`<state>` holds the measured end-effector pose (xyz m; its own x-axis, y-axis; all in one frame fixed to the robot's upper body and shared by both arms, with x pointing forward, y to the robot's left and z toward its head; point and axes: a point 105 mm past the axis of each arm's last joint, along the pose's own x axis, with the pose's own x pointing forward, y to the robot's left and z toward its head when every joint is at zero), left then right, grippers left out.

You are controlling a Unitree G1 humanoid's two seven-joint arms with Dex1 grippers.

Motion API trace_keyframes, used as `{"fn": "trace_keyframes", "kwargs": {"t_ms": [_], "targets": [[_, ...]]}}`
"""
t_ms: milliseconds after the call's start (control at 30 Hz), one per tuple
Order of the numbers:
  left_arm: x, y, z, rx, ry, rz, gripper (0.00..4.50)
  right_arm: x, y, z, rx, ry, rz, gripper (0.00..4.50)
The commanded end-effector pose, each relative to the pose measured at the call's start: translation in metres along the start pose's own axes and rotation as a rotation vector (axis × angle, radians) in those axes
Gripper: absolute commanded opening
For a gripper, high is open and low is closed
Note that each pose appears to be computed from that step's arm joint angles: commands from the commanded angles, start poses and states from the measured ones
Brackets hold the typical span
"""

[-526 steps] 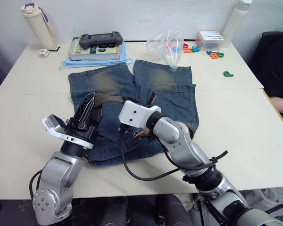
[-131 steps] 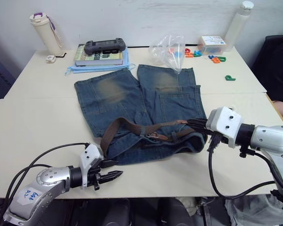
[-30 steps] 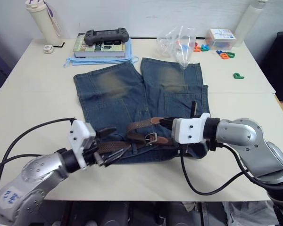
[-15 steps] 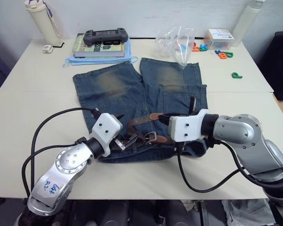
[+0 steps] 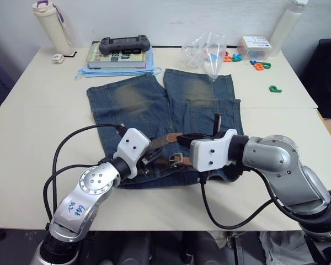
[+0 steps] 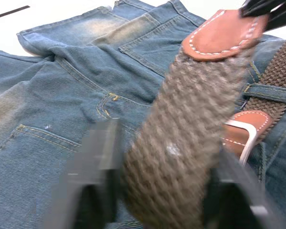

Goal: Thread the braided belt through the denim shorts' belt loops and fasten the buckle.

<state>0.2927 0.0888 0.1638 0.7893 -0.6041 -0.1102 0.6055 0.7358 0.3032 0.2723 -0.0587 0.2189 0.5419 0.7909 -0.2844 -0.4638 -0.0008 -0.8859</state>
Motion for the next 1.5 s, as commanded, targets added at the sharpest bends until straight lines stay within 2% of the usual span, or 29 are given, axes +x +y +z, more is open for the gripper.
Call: {"fn": "trace_keyframes", "kwargs": {"t_ms": [33, 300, 367, 400, 600, 667, 767, 1000, 1167, 1300, 1500], "targets": [[0.001, -0.002, 0.010, 0.025, -0.045, -0.014, 0.05, -0.004, -0.006, 0.010, -0.036, -0.022, -0.028, 0.00], [-0.006, -0.002, 0.007, 0.037, -0.119, -0.035, 0.02, -0.002, -0.006, 0.006, 0.050, -0.010, -0.059, 0.00], [-0.009, 0.002, 0.004, -0.004, -0.141, -0.008, 0.00, -0.001, -0.009, 0.005, 0.091, -0.010, -0.081, 0.72], [-0.010, 0.003, 0.003, -0.015, -0.149, 0.000, 0.00, -0.001, -0.009, 0.005, 0.106, -0.009, -0.088, 0.90], [-0.013, 0.008, -0.009, -0.045, -0.151, 0.038, 0.00, -0.002, -0.014, 0.005, 0.155, -0.007, -0.128, 3.67], [-0.014, 0.011, -0.013, -0.061, -0.151, 0.055, 0.00, -0.006, -0.015, 0.005, 0.185, -0.007, -0.138, 4.48], [-0.018, 0.016, -0.019, -0.095, -0.150, 0.083, 0.00, -0.017, -0.012, -0.002, 0.209, 0.032, -0.132, 4.48], [-0.019, 0.022, -0.025, -0.134, -0.138, 0.113, 0.00, -0.029, 0.033, -0.006, 0.203, 0.100, -0.018, 4.48], [-0.018, 0.020, -0.025, -0.135, -0.136, 0.097, 0.00, -0.023, 0.057, -0.018, 0.197, 0.169, -0.003, 4.48], [-0.019, 0.021, -0.023, -0.131, -0.136, 0.094, 0.00, -0.018, 0.064, -0.033, 0.186, 0.241, -0.032, 4.48], [-0.020, 0.023, -0.023, -0.127, -0.132, 0.099, 0.00, -0.004, 0.069, -0.036, 0.208, 0.256, -0.069, 4.48]]}}
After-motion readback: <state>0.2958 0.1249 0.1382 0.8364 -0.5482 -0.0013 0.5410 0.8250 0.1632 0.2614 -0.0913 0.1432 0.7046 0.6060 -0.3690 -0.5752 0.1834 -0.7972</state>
